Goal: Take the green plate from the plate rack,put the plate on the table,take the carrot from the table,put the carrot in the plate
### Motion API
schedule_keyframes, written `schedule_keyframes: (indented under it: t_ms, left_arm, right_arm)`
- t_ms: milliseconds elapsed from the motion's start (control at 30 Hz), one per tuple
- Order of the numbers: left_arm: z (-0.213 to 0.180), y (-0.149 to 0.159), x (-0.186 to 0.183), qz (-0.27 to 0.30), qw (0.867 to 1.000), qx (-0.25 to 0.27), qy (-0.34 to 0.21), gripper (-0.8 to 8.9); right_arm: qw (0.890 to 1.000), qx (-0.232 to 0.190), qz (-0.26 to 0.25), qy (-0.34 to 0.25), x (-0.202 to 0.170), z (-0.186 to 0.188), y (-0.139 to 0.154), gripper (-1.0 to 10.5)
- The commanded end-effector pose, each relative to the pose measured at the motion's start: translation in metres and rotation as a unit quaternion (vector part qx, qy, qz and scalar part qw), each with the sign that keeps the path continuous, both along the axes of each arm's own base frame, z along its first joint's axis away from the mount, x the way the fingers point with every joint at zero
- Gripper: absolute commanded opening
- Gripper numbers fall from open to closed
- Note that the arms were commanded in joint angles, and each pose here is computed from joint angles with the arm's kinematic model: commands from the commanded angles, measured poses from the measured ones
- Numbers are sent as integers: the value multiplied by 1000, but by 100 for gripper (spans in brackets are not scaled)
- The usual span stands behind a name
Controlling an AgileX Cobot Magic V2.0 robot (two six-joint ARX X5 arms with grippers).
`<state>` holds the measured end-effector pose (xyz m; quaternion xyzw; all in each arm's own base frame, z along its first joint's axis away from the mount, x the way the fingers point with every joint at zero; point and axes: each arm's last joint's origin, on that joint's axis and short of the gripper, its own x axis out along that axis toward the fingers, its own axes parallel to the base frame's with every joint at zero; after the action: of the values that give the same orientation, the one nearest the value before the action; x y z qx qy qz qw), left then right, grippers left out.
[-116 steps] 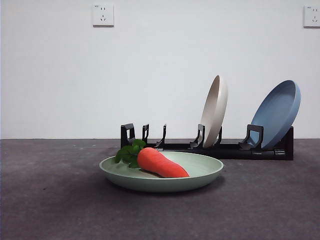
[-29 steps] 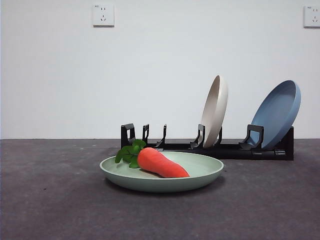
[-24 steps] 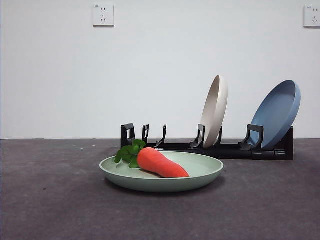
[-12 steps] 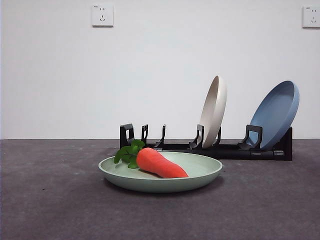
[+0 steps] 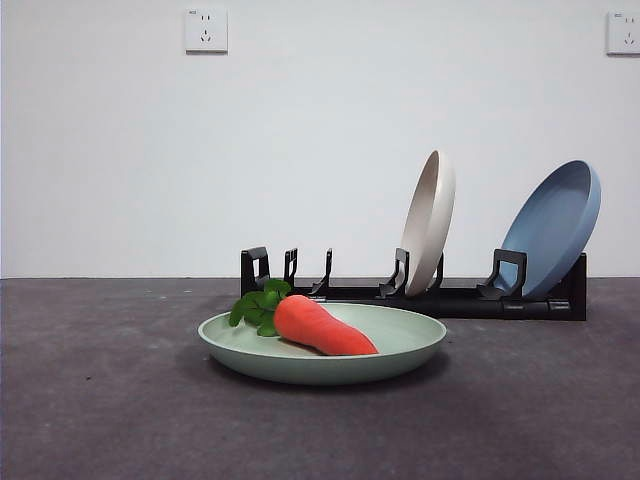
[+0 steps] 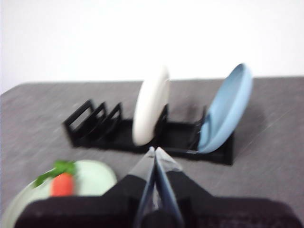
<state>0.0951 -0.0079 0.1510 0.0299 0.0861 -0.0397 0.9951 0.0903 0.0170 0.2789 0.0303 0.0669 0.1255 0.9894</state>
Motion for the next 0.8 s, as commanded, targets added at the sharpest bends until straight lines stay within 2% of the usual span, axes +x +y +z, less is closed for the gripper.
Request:
schedule_keyframes:
  t_ms: [33, 233, 400, 700, 800]
  left_arm:
    - [-4, 0, 0, -1, 1000, -3, 5, -3]
    - [-4, 0, 0, -1, 1000, -3, 5, -3]
    - [-4, 0, 0, -1, 1000, -3, 5, -4]
    - [-4, 0, 0, -1, 1000, -3, 5, -3]
    - [-4, 0, 0, -1, 1000, -3, 5, -3]
  right_arm:
    - [999, 0, -17, -31, 2, -32, -3, 1]
    - [997, 2, -61, -38, 4, -85, -7, 1]
    - [998, 18, -62, -11, 6, -116, -7, 1]
    - [997, 22, -63, 31, 5, -131, -7, 1]
    - [996, 42, -66, 34, 5, -131, -7, 1]
